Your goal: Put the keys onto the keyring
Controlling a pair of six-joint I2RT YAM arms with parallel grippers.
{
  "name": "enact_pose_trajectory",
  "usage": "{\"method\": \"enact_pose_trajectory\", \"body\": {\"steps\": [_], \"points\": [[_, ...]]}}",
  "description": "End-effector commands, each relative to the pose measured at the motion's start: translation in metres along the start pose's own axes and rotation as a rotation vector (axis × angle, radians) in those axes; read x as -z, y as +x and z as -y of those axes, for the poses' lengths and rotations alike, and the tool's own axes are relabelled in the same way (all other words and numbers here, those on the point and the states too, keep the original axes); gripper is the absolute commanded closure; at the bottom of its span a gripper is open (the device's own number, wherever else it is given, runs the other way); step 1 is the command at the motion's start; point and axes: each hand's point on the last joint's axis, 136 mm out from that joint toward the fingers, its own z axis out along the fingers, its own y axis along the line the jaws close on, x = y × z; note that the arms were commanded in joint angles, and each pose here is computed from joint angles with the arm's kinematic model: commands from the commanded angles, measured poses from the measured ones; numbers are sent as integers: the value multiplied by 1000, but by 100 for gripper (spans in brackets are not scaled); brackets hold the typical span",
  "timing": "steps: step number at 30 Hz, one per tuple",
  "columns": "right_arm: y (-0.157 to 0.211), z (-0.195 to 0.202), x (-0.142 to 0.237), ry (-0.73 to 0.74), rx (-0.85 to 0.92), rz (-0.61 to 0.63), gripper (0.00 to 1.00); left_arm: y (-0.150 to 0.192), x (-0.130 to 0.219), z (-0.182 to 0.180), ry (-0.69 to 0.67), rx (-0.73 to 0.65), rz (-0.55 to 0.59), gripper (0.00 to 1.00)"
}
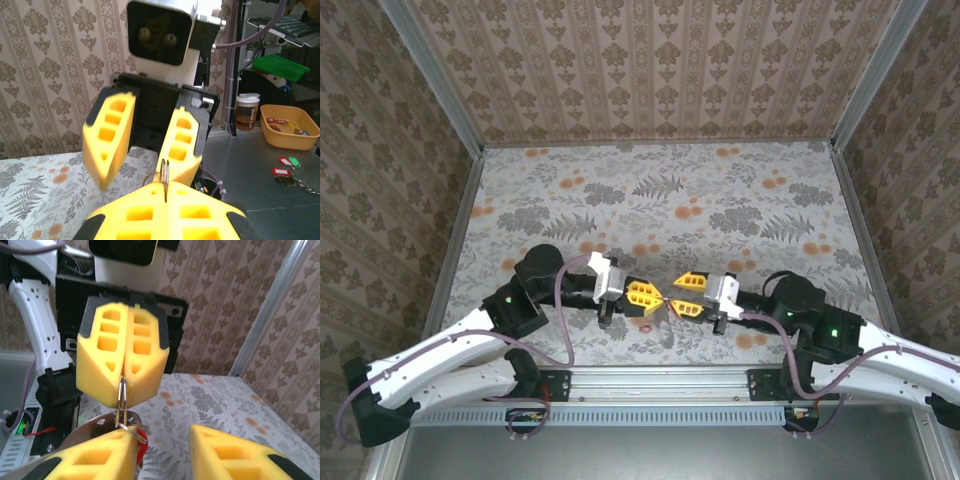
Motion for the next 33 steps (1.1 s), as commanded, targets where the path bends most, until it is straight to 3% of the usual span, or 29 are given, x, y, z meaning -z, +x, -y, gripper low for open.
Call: {"method": "enact_pose_trajectory", "body": {"steps": [1,14,33], "points": [[-17,10,15,53,-14,70,64,-9,7,1,-28,-28,2,100],[-18,-11,-6,-74,-20,66,65,-11,9,-1,-48,-33,7,100],[-13,-12,-6,-77,-23,60,67,-9,7,-3,-46,-32,4,100]]}}
